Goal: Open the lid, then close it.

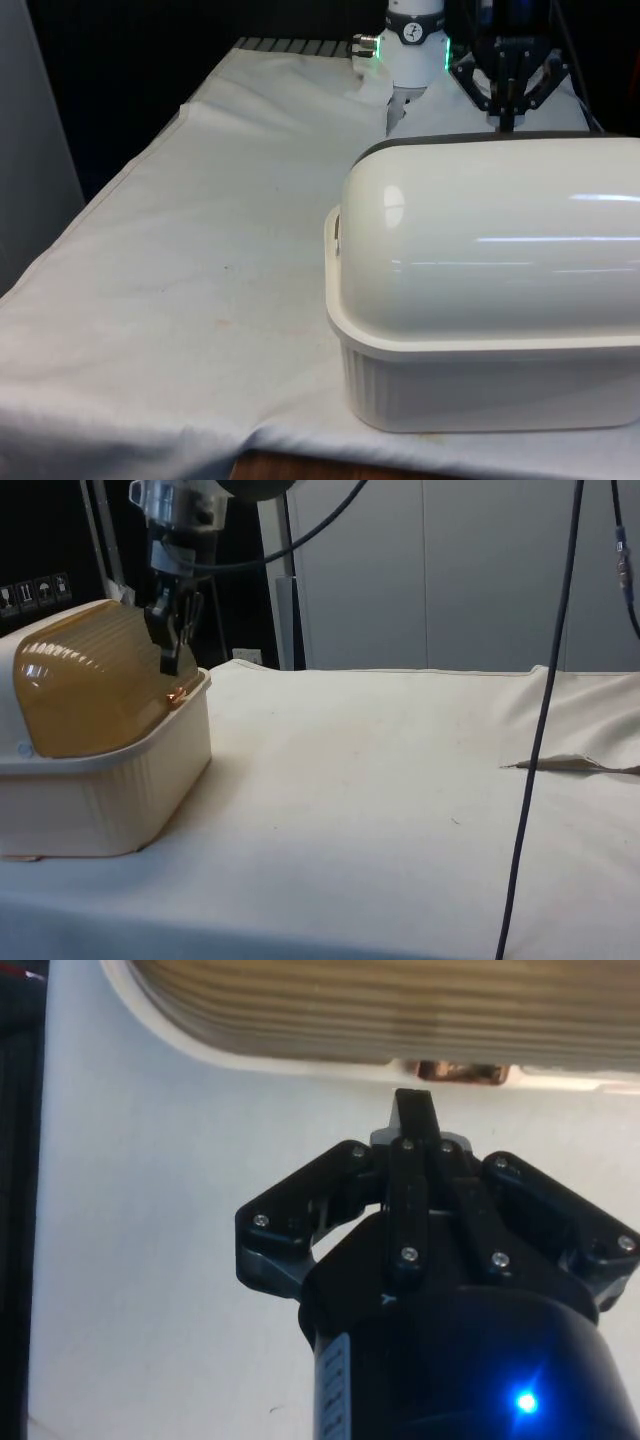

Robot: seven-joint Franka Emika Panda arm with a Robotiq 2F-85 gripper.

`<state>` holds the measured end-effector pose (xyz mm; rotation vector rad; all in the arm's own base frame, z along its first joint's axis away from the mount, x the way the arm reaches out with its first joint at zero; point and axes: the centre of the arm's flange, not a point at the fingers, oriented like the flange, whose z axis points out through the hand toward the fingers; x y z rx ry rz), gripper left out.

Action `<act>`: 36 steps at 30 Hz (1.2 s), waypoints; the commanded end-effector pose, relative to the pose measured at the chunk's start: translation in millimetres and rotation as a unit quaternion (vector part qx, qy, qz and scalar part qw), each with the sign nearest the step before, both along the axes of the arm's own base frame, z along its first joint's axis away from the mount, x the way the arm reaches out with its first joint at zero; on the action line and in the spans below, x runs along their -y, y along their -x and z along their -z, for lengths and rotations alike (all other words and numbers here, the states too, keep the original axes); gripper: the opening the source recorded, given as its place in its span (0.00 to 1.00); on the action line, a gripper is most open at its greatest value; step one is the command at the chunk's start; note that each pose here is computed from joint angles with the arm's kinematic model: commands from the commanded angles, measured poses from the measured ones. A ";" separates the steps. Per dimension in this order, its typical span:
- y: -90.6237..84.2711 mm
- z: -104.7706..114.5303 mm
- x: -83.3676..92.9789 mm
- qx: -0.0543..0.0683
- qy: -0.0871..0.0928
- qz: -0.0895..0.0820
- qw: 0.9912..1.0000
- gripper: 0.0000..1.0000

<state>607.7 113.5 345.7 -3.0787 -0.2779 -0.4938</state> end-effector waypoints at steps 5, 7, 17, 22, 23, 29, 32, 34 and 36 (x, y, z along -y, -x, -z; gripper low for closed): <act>17.0 1.9 -1.9 -0.006 -0.001 -0.001 1.000 0.00; 17.0 1.9 -1.9 -0.006 -0.001 -0.001 1.000 0.00; 50.3 3.1 -0.7 -0.015 -0.001 -0.006 1.000 0.00; 62.1 3.0 0.6 -0.019 0.000 -0.008 1.000 0.00; 64.1 3.6 0.5 -0.021 0.000 -0.009 1.000 0.00; 63.3 3.5 0.4 -0.023 -0.001 -0.010 1.000 0.00; 63.4 3.2 0.5 -0.023 -0.001 -0.010 1.000 0.02; 63.4 3.3 1.1 -0.024 -0.001 -0.009 1.000 0.09; 63.4 2.8 1.1 -0.023 -0.001 -0.009 1.000 0.14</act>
